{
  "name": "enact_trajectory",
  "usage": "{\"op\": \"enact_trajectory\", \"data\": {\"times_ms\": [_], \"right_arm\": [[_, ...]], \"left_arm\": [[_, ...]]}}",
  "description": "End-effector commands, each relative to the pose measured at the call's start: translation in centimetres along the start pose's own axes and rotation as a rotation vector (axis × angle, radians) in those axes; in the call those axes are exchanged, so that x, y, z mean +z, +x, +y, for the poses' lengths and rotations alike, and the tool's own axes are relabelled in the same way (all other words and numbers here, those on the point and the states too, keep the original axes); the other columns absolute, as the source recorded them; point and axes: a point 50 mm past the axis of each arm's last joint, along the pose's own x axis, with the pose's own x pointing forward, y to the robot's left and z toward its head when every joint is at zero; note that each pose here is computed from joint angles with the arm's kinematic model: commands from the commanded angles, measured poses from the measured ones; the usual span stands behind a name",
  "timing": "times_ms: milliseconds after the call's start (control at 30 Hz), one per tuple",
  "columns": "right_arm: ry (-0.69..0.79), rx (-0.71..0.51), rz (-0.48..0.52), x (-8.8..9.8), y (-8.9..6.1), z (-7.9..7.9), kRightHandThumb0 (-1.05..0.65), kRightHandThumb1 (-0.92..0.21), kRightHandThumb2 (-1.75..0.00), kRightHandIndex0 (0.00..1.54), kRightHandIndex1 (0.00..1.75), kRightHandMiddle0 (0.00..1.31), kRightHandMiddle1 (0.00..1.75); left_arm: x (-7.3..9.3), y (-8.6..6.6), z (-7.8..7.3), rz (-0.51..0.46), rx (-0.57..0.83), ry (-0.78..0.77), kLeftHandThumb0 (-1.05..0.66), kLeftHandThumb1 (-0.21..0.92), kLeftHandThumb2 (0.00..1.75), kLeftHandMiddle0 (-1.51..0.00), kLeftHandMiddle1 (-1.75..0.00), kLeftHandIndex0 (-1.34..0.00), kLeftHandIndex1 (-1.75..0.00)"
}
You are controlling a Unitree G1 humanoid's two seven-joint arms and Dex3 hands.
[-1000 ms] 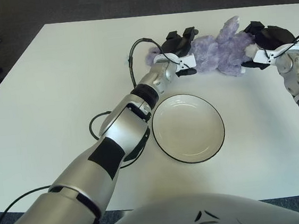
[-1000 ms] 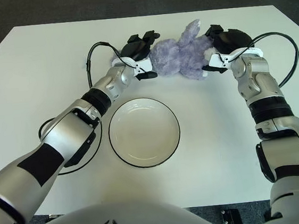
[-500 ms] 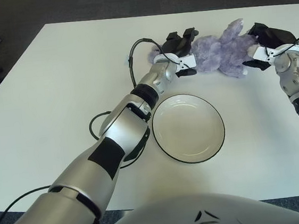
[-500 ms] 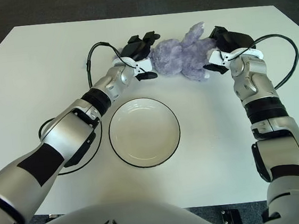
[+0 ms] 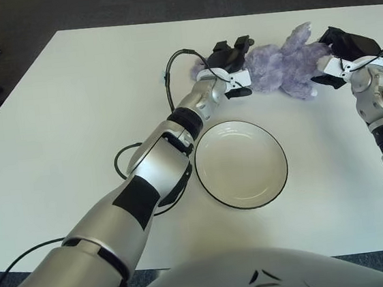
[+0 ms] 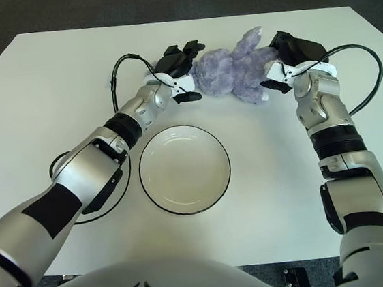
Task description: Put the doll into the plate.
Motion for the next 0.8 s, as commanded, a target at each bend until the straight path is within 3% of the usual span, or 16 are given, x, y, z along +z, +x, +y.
{"op": "enact_trajectory", "data": {"times_ms": [0,533,767], "right_arm": [[0.03,-0.027,-0.016,0.1,-0.3,-0.1,0.0,-0.23,-1.26,0.79,1.52,0.61,1.48],[0.091,-0.074,-0.079,1.1,-2.0,-0.5,0.0,-0.22,-1.26,0.77,1.5,0.66,1.48],[0.075,-0.084,-0.102,1.4,-2.5,-0.7,0.0,-0.23,-1.22,0.76,1.48,0.71,1.41]], "left_arm": [[-0.1,-0.1,-0.3,0.013,-0.007,-0.006,-0.38,0.19,0.98,0.0,-1.07,0.0,-0.66],[0.0,-0.1,-0.6,0.0,-0.038,0.031,-0.41,0.21,0.95,0.0,-1.02,0.0,-0.65],[0.1,-0.1,-0.7,-0.002,-0.044,0.023,-0.45,0.21,0.94,0.0,-0.96,0.0,-0.67]]}}
